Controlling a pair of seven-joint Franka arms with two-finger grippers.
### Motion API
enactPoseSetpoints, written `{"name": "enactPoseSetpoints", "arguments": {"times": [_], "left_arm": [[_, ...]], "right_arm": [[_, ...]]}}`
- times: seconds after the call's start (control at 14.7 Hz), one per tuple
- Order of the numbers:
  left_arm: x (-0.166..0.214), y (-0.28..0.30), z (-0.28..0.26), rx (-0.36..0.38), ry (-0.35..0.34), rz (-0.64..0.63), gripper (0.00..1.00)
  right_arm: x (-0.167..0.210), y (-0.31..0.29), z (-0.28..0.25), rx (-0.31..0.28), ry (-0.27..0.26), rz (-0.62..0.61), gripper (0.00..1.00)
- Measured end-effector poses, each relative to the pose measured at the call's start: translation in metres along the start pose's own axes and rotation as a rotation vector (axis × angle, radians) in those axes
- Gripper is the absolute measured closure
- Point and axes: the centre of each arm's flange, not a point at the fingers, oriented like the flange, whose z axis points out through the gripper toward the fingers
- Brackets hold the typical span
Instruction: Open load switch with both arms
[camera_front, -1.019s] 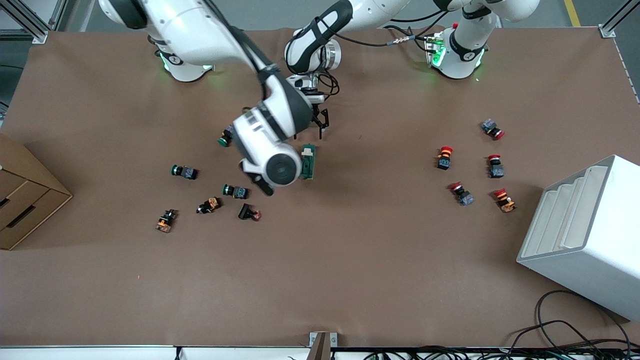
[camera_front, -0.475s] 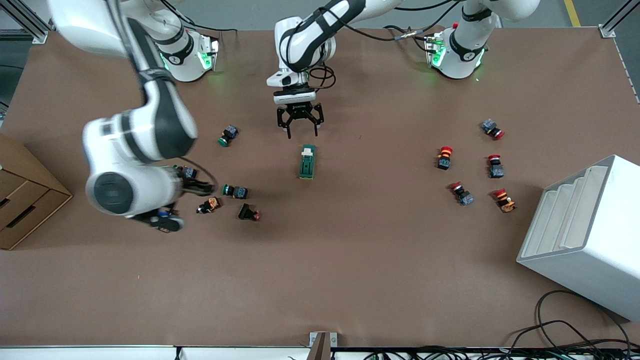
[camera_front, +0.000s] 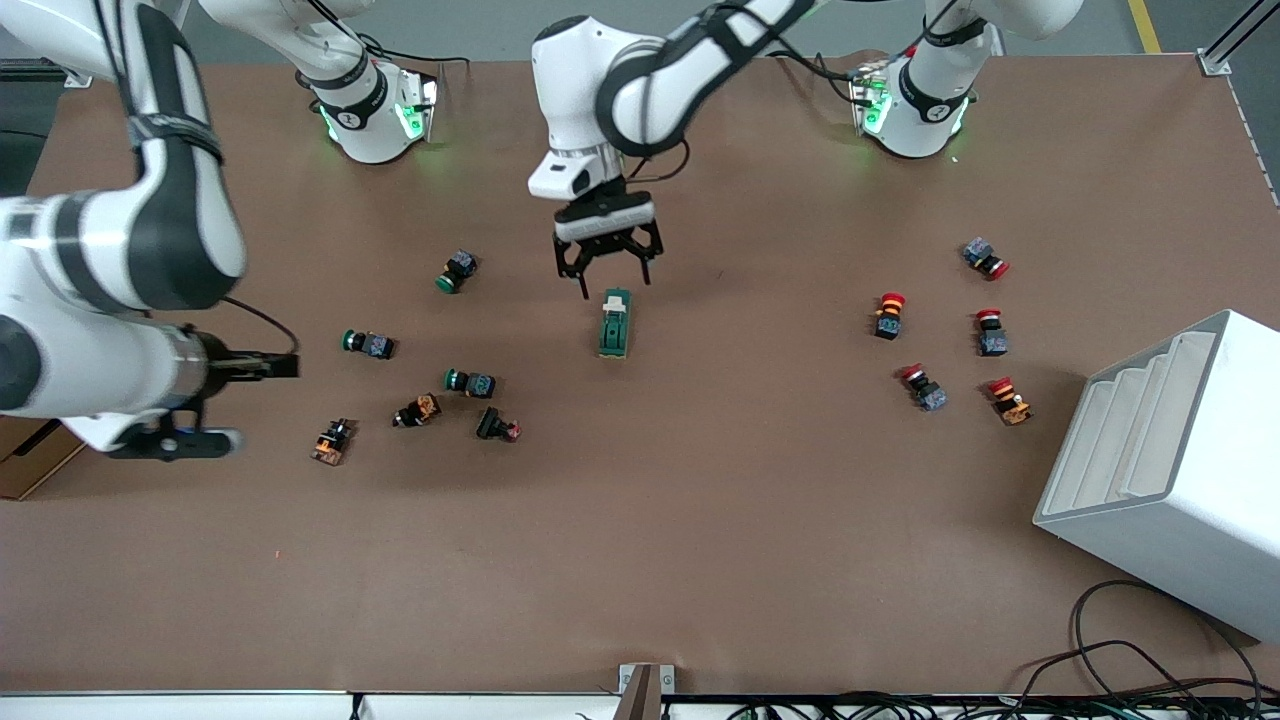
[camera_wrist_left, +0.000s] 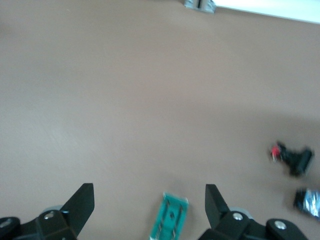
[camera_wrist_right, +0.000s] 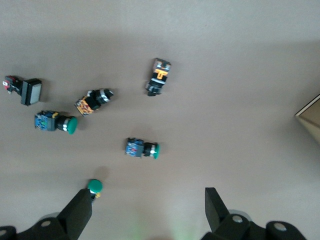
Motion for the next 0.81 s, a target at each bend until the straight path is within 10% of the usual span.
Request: {"name": "enactPoseSetpoints", "arguments": {"times": [0.81], "left_arm": [[0.301, -0.161, -0.013, 0.052, -0.226, 0.102, 0.00]], "right_arm": [[-0.055, 0.090, -0.075, 0.009, 0.059, -0.053, 0.00]]}}
